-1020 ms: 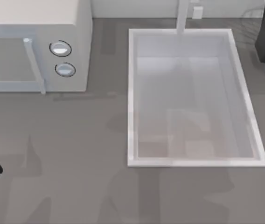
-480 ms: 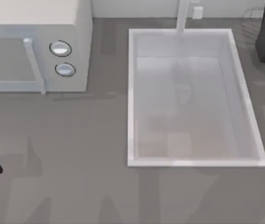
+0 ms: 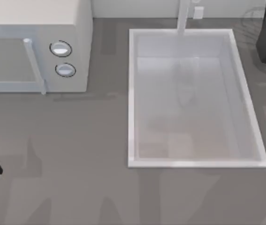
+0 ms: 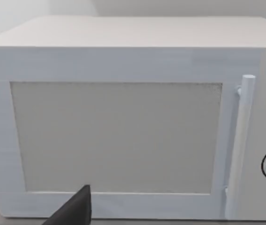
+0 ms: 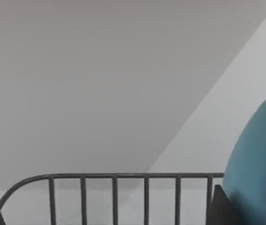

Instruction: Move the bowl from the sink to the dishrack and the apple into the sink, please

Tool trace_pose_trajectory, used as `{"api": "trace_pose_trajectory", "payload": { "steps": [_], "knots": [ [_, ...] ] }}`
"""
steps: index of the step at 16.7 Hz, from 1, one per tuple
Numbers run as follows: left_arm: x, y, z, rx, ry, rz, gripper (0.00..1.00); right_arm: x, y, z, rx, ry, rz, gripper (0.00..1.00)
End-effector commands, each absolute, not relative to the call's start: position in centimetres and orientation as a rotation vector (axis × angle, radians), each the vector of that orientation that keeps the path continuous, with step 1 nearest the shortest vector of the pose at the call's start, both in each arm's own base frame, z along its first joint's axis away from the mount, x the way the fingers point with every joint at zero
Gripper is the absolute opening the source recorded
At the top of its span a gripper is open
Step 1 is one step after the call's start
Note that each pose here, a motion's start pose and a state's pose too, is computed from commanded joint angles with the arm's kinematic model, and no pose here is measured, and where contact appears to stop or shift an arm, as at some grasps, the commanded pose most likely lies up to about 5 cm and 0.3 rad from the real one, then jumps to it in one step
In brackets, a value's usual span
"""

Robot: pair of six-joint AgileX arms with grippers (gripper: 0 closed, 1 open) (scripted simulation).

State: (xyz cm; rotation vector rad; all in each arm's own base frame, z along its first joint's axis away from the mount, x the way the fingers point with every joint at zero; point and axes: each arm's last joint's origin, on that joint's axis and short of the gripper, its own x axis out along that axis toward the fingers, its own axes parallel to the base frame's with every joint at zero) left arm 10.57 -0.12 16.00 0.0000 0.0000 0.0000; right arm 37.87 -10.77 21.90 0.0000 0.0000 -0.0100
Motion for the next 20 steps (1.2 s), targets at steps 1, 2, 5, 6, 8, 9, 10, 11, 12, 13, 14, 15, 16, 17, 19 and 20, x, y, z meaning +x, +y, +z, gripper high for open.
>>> {"api": "trace_pose_trajectory", "payload": {
  "steps": [1, 2, 5, 6, 8, 9, 10, 11, 12, 13, 14, 15, 16, 17, 19, 20],
  "knots": [
    [10.57, -0.12, 16.0, 0.0, 0.0, 0.0, 1.0, 37.87, -10.77, 21.9, 0.0, 0.0, -0.01, 0.38],
    [10.57, -0.12, 16.0, 0.0, 0.0, 0.0, 1.0, 37.87, -10.77, 21.9, 0.0, 0.0, -0.01, 0.45],
    [10.57, -0.12, 16.0, 0.0, 0.0, 0.0, 1.0, 37.87, -10.77, 21.9, 0.0, 0.0, -0.01, 0.68],
    [10.57, -0.12, 16.0, 0.0, 0.0, 0.0, 1.0, 37.87, -10.77, 21.9, 0.0, 0.0, -0.01, 0.75],
    [10.57, -0.12, 16.0, 0.0, 0.0, 0.0, 1.0, 37.87, -10.77, 21.9, 0.0, 0.0, -0.01, 0.9],
    [10.57, -0.12, 16.0, 0.0, 0.0, 0.0, 1.0, 37.87, -10.77, 21.9, 0.0, 0.0, -0.01, 0.98],
    [10.57, -0.12, 16.0, 0.0, 0.0, 0.0, 1.0, 37.87, -10.77, 21.9, 0.0, 0.0, -0.01, 1.0],
    [10.57, -0.12, 16.0, 0.0, 0.0, 0.0, 1.0, 37.87, -10.77, 21.9, 0.0, 0.0, -0.01, 1.0],
    [10.57, -0.12, 16.0, 0.0, 0.0, 0.0, 1.0, 37.87, -10.77, 21.9, 0.0, 0.0, -0.01, 1.0],
    [10.57, -0.12, 16.0, 0.0, 0.0, 0.0, 1.0, 37.87, -10.77, 21.9, 0.0, 0.0, -0.01, 1.0],
    [10.57, -0.12, 16.0, 0.0, 0.0, 0.0, 1.0, 37.87, -10.77, 21.9, 0.0, 0.0, -0.01, 1.0],
    [10.57, -0.12, 16.0, 0.0, 0.0, 0.0, 1.0, 37.87, -10.77, 21.9, 0.0, 0.0, -0.01, 1.0],
    [10.57, -0.12, 16.0, 0.0, 0.0, 0.0, 1.0, 37.87, -10.77, 21.9, 0.0, 0.0, -0.01, 1.0],
    [10.57, -0.12, 16.0, 0.0, 0.0, 0.0, 1.0, 37.87, -10.77, 21.9, 0.0, 0.0, -0.01, 1.0],
    [10.57, -0.12, 16.0, 0.0, 0.0, 0.0, 1.0, 37.84, -10.84, 21.92, 0.0, 0.0, -0.012, 1.0],
    [10.57, -0.12, 16.0, 0.0, 0.0, 0.0, 1.0, 37.7, -10.72, 22.07, 0.0, -0.001, -0.011, 1.0]
  ]
}}
